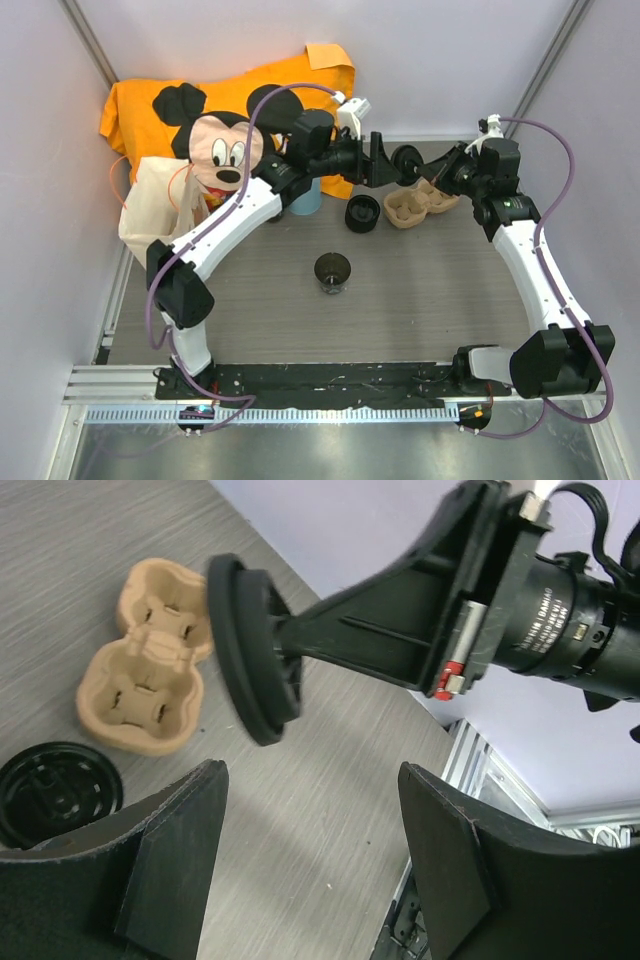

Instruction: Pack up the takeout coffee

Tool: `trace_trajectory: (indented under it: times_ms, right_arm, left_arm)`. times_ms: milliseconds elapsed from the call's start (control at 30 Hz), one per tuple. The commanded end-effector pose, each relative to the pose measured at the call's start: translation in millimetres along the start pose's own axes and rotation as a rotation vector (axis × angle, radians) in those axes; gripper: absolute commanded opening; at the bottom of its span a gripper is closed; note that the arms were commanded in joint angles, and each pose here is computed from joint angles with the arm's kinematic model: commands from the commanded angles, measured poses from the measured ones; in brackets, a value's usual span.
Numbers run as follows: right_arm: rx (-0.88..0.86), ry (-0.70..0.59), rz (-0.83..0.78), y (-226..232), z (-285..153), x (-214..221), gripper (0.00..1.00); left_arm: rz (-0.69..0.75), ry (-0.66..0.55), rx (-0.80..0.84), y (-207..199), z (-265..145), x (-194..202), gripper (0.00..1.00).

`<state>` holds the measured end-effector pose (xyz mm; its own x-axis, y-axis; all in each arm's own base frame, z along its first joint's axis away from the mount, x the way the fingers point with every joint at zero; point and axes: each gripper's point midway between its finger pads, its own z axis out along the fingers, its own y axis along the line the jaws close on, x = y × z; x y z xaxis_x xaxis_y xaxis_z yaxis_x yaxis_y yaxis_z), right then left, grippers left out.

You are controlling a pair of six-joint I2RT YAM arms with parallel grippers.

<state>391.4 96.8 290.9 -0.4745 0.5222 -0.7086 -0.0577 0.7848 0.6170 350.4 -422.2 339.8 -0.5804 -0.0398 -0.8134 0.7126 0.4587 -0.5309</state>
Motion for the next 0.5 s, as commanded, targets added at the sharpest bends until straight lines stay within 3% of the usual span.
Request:
trace_trajectory:
  times_ms: [0,467]
  right_arm:
    - [-0.082,-0.083,0.002,26,-9,-24,0.01]
    - [-0.108,-0.063,0.012,30,-13,-18,0.01]
  left_arm:
    - [0.037,-0.006,0.0,-8,14,0,0.73]
    - [0.082,0.003,-0.058,9,29,1,0.73]
